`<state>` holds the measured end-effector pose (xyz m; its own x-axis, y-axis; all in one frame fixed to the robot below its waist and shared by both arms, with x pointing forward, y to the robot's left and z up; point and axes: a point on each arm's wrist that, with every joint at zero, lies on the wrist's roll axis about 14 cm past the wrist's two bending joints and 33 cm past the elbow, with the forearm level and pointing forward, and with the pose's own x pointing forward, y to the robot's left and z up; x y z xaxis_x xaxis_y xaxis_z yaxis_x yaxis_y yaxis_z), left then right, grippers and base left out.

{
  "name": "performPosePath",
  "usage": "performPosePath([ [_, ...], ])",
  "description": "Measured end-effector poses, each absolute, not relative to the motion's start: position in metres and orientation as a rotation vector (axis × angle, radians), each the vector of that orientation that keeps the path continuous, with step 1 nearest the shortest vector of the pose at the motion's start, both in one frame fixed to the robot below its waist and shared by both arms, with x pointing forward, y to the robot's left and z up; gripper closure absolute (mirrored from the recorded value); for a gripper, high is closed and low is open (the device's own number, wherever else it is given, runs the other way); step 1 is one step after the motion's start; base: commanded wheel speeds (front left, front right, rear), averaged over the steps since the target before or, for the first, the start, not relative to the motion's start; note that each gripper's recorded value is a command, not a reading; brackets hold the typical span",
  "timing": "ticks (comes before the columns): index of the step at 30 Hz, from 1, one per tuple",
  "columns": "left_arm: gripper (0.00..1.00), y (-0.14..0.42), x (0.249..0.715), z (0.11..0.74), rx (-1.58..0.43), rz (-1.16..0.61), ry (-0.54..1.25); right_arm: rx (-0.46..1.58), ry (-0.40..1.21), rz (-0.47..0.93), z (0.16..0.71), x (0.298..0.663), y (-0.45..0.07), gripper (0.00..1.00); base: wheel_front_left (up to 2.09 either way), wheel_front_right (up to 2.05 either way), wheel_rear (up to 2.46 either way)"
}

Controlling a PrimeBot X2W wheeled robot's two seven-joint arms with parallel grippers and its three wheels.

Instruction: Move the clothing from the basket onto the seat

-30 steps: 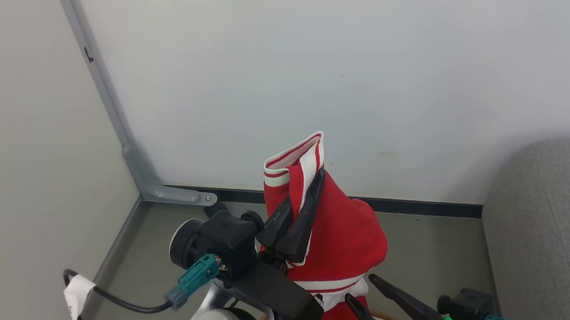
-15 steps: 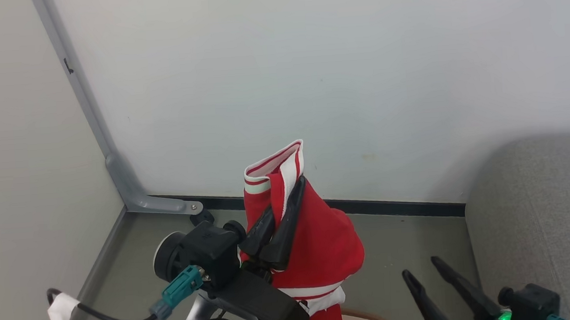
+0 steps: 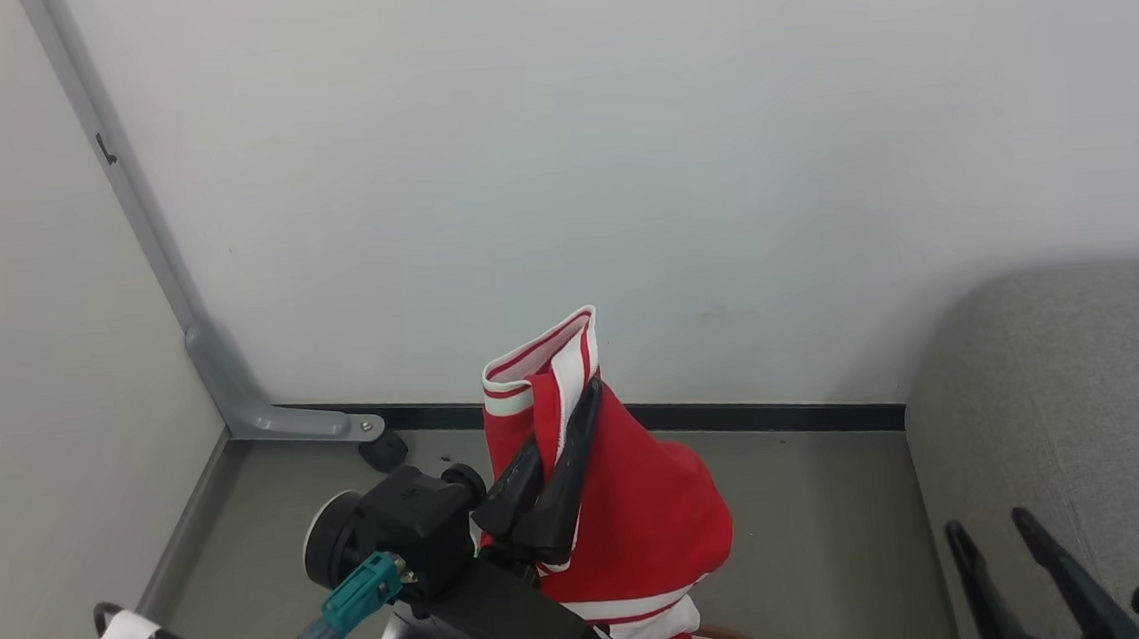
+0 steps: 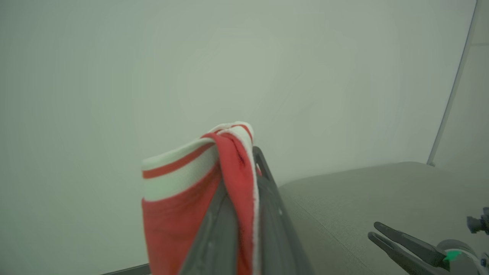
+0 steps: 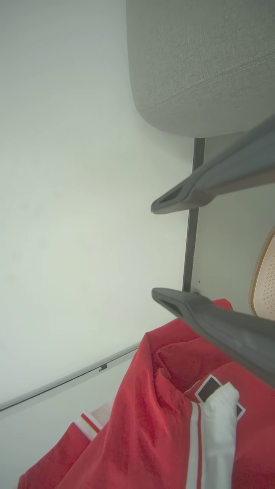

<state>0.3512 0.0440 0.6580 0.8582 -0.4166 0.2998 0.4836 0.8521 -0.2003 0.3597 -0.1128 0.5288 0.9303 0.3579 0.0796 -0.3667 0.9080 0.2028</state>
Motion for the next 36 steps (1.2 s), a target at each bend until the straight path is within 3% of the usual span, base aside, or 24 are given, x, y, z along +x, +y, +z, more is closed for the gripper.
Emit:
performPosePath([
  [19,1.0,0.034,0.348,0.65,-0.282,-0.507,-0.214,0.132,0.01,0.145,0.507,0.34,-0.196,0.0,0.0,0.0,0.0],
  [36,1.0,0.028,0.35,0.649,-0.282,-0.523,-0.199,0.122,-0.011,0.11,0.511,0.335,-0.204,0.0,0.0,0.0,0.0],
])
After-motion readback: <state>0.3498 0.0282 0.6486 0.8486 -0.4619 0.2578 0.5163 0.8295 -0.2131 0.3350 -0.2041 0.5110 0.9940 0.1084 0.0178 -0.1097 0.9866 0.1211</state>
